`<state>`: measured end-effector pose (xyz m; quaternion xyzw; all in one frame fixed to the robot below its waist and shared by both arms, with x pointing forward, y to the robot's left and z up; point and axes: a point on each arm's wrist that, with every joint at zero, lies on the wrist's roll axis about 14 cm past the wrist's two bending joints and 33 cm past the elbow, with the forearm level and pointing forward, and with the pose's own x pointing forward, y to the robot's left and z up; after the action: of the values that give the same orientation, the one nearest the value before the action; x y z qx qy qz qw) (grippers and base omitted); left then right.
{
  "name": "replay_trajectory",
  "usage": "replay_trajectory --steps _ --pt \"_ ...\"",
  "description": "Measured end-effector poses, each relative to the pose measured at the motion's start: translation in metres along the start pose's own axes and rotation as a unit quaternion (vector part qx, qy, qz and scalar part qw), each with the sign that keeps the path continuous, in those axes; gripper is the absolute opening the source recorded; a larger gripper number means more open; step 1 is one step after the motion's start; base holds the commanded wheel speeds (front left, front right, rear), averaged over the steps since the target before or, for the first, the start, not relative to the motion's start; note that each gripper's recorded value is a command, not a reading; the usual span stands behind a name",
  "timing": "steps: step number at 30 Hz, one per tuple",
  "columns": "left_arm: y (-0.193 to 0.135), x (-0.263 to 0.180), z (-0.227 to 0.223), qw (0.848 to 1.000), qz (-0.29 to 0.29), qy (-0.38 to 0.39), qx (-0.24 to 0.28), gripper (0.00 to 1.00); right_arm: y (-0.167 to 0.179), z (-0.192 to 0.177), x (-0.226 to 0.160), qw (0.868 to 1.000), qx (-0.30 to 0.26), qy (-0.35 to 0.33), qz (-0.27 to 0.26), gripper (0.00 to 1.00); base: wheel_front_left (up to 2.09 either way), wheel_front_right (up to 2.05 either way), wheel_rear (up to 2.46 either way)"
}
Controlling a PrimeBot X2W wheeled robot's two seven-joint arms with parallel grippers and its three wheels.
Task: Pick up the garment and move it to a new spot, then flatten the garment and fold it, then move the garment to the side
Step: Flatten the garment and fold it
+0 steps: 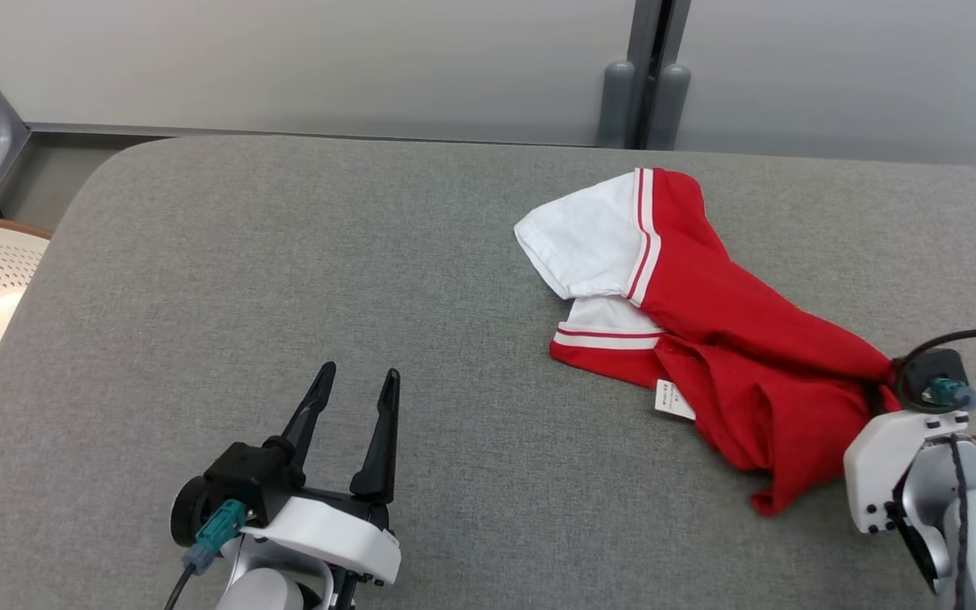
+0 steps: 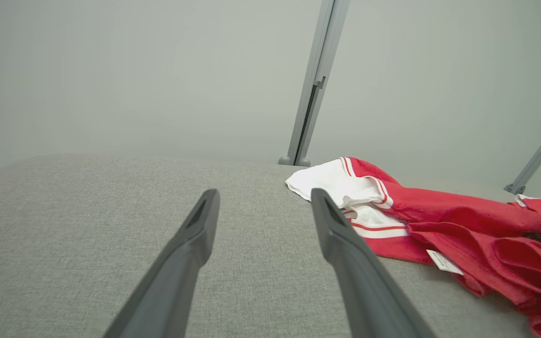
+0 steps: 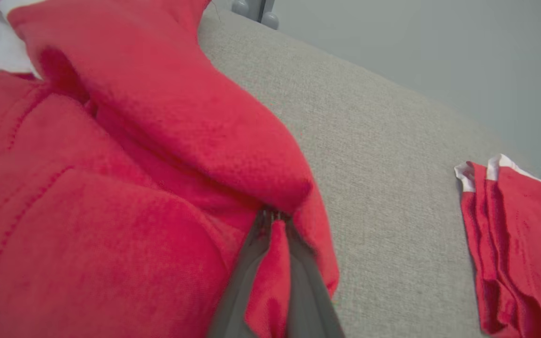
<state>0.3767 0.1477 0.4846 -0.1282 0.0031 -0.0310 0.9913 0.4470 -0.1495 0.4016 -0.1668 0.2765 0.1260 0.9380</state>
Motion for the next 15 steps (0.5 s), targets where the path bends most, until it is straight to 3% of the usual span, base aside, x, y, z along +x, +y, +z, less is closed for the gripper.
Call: replay_trajectory --steps 8,9,10,15 --pt "-0.009 0.007 -0.010 1.000 -0.017 0.015 0.000 1.00 -0.052 -0.041 -0.018 0.994 0.069 0.024 -0.079 0.03 0.00 0.00 0.00" --pt "-0.010 0.007 -0.011 1.000 -0.018 0.017 0.000 1.00 -0.053 -0.043 -0.019 0.993 0.081 0.022 -0.082 0.87 0.00 0.00 0.00" --pt "-0.011 0.007 -0.012 1.000 -0.020 0.018 0.000 1.00 -0.050 -0.041 -0.019 0.993 0.086 0.016 -0.080 1.00 0.00 0.00 0.00" --pt "-0.013 0.007 -0.012 1.000 -0.024 0.018 0.000 1.00 -0.041 -0.012 -0.021 0.992 0.089 -0.055 -0.072 1.00 0.00 0.00 0.00"
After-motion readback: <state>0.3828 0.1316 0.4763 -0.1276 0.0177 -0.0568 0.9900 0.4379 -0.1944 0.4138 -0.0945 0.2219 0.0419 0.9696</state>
